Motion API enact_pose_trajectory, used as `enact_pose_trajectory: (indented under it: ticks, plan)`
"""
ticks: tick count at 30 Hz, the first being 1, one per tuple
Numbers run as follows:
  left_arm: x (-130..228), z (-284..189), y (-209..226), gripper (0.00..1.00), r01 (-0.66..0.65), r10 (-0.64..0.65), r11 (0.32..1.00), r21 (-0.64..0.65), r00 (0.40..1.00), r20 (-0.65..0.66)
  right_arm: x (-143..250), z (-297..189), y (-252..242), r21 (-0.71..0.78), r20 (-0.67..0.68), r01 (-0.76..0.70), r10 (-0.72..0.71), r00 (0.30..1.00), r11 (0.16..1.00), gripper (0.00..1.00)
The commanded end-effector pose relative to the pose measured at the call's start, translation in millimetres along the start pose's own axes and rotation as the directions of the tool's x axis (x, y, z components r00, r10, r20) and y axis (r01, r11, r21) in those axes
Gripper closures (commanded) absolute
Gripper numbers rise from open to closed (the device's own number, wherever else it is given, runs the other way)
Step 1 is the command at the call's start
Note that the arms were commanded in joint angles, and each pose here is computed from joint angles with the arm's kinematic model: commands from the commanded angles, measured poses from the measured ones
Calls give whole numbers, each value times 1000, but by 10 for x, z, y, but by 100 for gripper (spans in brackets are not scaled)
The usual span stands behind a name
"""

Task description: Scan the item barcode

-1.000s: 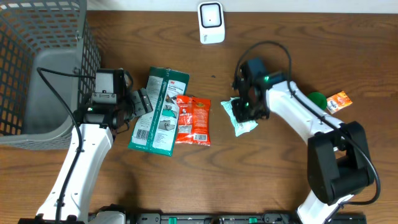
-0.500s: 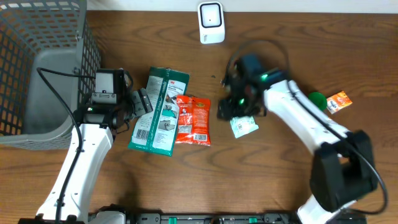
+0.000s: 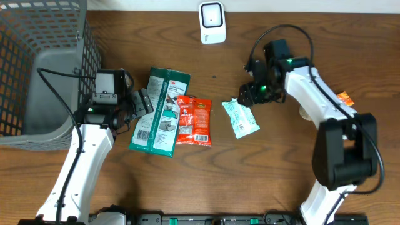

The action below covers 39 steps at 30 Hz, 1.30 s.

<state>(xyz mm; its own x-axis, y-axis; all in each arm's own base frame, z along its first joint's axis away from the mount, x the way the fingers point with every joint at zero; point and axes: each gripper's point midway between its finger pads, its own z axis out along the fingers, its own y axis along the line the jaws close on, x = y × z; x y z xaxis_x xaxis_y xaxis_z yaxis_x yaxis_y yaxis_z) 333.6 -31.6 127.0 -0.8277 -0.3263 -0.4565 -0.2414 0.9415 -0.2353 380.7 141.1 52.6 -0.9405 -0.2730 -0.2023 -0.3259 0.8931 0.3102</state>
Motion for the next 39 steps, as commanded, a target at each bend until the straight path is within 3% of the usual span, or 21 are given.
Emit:
enact_pose_trajectory:
  ticks: [1, 4, 6, 10, 12, 17, 21, 25, 28, 33, 39]
  plan:
    - [-63, -35, -4, 17, 9, -8, 1000, -6, 1000, 18, 90, 316, 13, -31, -60, 29, -31, 998, 999, 35]
    - [-63, -35, -4, 17, 9, -8, 1000, -6, 1000, 18, 200, 511, 36, -57, -118, 15, -22, 993, 998, 42]
    - [-63, -35, -4, 17, 9, -8, 1000, -6, 1000, 18, 353, 641, 90, -79, -187, 1, -15, 982, 997, 42]
    - [-63, -35, -4, 17, 9, -8, 1000, -6, 1000, 18, 351, 606, 83, -68, -185, 4, -16, 983, 998, 39]
    - [-63, -35, -4, 17, 9, -8, 1000, -6, 1000, 18, 308, 522, 106, -66, -164, 1, -12, 986, 998, 44]
    - [-63, -35, -4, 17, 9, -8, 1000, -6, 1000, 18, 320, 483, 17, -14, -168, 5, -8, 986, 1000, 36]
    - [-63, -35, -4, 17, 9, -8, 1000, -6, 1000, 18, 531, 433, 121, -27, -259, -175, 162, 952, 984, 37]
    - [-63, -35, -4, 17, 9, -8, 1000, -6, 1000, 18, 639, 374, 308, -110, -319, -230, 185, 929, 967, 37]
    - [-63, -35, -4, 17, 9, -8, 1000, -6, 1000, 18, 588, 364, 254, -103, -294, -226, 187, 937, 969, 37]
    - [-63, -35, -4, 17, 9, -8, 1000, -6, 1000, 18, 259, 431, 7, -34, -144, -162, 155, 977, 986, 31]
    - [-63, -35, -4, 17, 9, -8, 1000, -6, 1000, 18, 312, 494, 81, -29, -158, -139, 133, 978, 990, 30]
